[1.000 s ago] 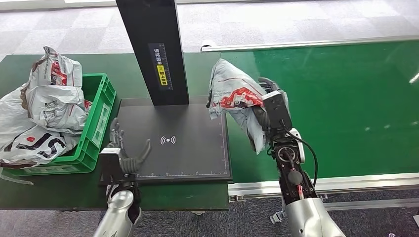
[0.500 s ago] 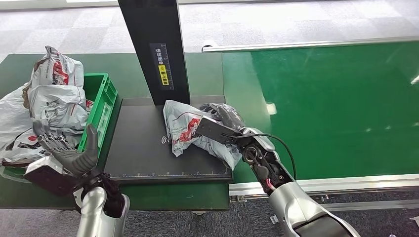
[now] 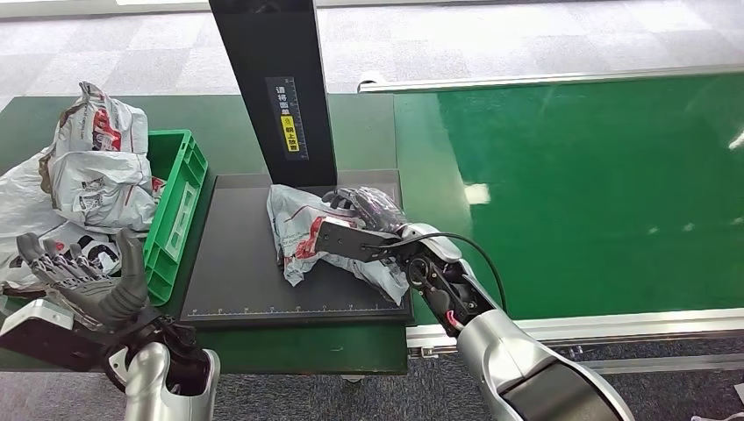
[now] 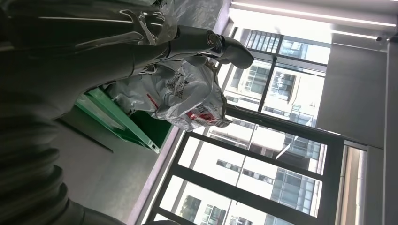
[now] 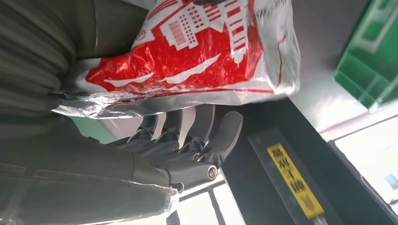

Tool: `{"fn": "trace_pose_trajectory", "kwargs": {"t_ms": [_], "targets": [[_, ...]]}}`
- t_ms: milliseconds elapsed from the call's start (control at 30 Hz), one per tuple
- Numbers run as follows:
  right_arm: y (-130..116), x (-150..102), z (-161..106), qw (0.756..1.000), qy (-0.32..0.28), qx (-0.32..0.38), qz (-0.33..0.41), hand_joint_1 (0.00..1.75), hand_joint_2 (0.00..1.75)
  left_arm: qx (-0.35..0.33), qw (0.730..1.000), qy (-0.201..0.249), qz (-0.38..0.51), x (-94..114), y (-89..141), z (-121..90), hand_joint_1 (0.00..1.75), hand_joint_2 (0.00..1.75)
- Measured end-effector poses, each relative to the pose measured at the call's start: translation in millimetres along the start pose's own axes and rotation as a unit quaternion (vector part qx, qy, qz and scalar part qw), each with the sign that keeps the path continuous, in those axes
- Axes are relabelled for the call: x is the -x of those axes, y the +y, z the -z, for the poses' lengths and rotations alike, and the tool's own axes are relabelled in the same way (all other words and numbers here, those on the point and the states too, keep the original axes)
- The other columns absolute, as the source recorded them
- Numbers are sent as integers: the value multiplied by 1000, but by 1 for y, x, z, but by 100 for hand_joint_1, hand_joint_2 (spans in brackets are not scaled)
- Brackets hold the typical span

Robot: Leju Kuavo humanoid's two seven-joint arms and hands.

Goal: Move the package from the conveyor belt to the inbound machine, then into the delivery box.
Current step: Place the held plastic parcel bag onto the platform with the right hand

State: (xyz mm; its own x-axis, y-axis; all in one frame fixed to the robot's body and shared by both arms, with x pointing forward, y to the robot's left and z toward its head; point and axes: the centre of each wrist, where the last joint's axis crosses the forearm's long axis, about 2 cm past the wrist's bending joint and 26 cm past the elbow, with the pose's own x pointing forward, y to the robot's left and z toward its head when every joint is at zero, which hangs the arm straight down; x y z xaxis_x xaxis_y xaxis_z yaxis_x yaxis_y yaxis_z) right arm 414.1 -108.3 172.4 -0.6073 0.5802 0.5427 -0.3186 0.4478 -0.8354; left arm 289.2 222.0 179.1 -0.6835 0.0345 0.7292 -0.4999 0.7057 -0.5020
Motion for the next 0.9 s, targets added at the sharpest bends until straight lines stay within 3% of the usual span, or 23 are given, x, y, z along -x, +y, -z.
{"fn": "trace_pose_trajectory", "kwargs": {"t_ms": [100, 133, 600, 900], "targets": [[3, -2, 1, 1000, -6, 21, -13, 16, 175, 1, 1000, 3, -6, 0, -2, -1, 0, 175], [4, -2, 1, 1000, -5, 23, -15, 1, 175, 3, 1000, 3, -7, -1, -3, -2, 0, 175], [2, 1, 1, 998, 11, 21, -52, 0, 175, 12, 1000, 11, -27, -2, -8, -5, 0, 175], [3, 4, 0, 999, 33, 30, 6, 0, 175, 13, 999, 20, -43, -1, -8, -6, 0, 175]]}}
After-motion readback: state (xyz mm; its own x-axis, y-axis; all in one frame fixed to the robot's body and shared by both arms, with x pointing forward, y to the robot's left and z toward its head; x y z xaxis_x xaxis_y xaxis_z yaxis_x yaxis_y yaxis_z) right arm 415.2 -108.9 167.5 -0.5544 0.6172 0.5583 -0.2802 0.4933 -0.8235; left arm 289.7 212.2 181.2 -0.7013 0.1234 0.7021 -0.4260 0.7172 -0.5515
